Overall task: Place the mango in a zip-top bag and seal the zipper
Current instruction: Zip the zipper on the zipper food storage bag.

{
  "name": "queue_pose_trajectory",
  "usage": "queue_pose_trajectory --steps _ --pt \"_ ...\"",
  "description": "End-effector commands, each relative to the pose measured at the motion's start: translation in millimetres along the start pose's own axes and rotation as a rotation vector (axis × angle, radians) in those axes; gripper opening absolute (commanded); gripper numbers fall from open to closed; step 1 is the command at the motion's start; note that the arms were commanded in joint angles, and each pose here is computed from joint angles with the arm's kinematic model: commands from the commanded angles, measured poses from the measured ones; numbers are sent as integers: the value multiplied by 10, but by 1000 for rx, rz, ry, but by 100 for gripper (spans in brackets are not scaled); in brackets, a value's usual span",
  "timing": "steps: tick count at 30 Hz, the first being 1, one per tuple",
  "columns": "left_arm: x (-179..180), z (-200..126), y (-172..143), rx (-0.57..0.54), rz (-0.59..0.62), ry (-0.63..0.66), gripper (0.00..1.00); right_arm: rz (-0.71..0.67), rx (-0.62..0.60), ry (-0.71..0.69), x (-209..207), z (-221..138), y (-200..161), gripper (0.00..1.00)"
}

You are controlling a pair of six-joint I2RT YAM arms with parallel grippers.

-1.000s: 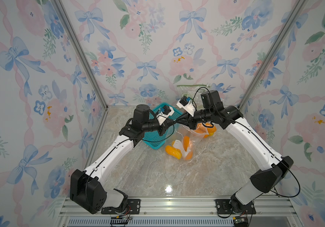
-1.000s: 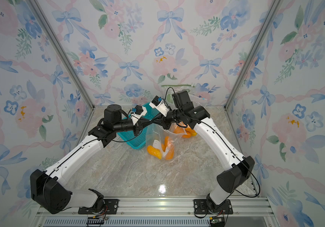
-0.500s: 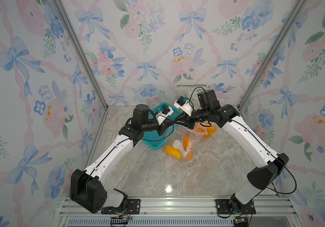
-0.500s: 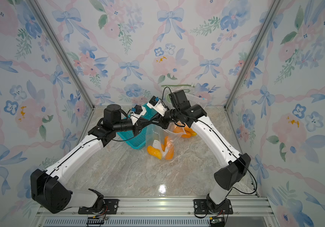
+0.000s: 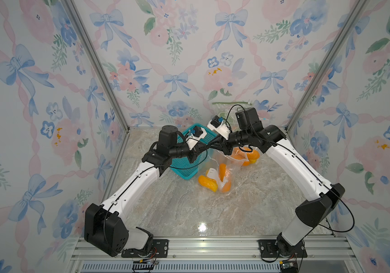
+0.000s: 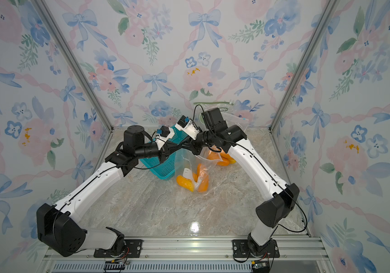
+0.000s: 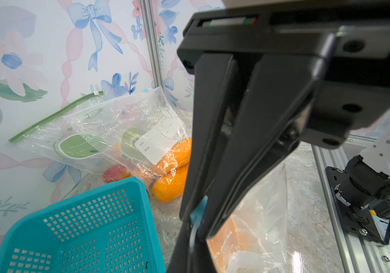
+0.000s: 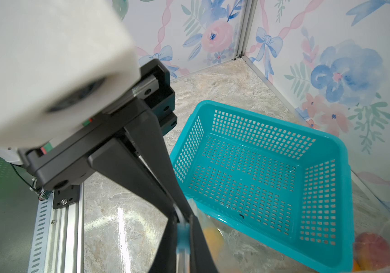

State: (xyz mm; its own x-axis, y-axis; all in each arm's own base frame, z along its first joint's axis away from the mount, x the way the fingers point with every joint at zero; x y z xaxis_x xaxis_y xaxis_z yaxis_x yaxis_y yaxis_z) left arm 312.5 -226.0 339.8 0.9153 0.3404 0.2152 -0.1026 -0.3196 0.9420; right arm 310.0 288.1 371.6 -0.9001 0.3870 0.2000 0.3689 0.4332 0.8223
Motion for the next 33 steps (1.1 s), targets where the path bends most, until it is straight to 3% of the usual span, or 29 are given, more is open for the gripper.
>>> queue_pose_trajectory --steps 1,20,33 --pt "172 -106 -100 23 -45 90 0 -3 20 -21 44 -160 -52 0" --pt "499 -608 -395 109 -185 403 0 -10 43 -130 49 -921 -453 0" --pt "382 -852 -371 88 -195 464 0 -13 11 -197 53 -1194 -651 0"
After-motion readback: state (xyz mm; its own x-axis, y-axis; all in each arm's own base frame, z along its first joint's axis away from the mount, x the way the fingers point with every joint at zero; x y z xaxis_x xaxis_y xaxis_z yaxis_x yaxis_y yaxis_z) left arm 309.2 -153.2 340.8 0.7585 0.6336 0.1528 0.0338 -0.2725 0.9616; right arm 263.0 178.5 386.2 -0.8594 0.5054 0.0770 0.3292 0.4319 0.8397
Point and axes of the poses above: each gripper's point midway between its finger pads, its own z axis out along the fingers, its own x axis along the line the jaws close on, y = z × x, the point moved 5 cm from there along -z, back along the fingers, and after that the axes turned 10 degrees about z, right-handed, at the moved point
